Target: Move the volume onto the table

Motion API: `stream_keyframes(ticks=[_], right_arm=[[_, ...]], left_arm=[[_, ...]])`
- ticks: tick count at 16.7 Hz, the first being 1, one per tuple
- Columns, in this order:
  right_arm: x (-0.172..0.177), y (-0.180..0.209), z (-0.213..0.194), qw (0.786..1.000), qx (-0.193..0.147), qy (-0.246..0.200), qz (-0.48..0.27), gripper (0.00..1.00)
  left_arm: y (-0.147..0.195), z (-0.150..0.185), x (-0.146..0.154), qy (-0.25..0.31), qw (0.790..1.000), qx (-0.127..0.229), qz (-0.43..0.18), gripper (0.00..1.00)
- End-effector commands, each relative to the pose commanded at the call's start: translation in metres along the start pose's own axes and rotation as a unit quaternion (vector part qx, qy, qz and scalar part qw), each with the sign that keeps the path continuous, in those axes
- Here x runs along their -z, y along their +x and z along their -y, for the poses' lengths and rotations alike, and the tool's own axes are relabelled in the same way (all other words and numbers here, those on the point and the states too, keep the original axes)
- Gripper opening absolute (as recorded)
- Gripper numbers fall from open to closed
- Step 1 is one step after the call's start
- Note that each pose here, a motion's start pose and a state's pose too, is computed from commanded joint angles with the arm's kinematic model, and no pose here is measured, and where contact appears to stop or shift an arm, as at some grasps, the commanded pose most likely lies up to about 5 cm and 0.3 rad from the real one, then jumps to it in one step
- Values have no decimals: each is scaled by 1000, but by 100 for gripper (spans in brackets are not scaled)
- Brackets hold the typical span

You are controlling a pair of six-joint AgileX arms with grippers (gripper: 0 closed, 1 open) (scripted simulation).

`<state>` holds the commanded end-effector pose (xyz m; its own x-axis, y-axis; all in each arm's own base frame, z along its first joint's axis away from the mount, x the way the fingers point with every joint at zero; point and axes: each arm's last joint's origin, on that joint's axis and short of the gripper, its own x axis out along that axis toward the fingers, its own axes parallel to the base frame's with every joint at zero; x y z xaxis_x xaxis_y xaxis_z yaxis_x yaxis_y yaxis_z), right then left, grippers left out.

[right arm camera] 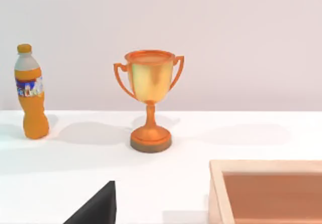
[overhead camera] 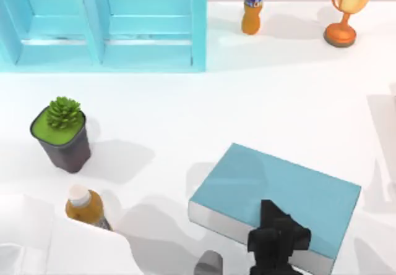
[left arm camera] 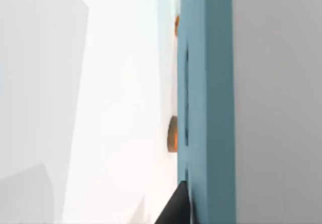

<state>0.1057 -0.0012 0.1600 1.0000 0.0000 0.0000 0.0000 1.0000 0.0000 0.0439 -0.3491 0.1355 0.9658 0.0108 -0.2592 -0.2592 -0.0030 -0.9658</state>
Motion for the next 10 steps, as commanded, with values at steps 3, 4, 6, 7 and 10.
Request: stream_keyframes(ticks=[3,4,6,7,10], right_arm=[[0,0,0,1000,0,0,0,100],[0,0,0,1000,0,0,0,100],[0,0,0,1000,0,0,0,100],[0,0,0,1000,0,0,0,100],[0,0,0,1000,0,0,0,100]], left_arm=[[-1,-2,0,2,1000,0,0,0],[-1,-2,0,2,1000,0,0,0],[1,-2,0,3,1000,-3,1,0],[0,-2,-1,4,1000,-3,1,0],[-3,-2,-1,3,1000,-2,1,0]])
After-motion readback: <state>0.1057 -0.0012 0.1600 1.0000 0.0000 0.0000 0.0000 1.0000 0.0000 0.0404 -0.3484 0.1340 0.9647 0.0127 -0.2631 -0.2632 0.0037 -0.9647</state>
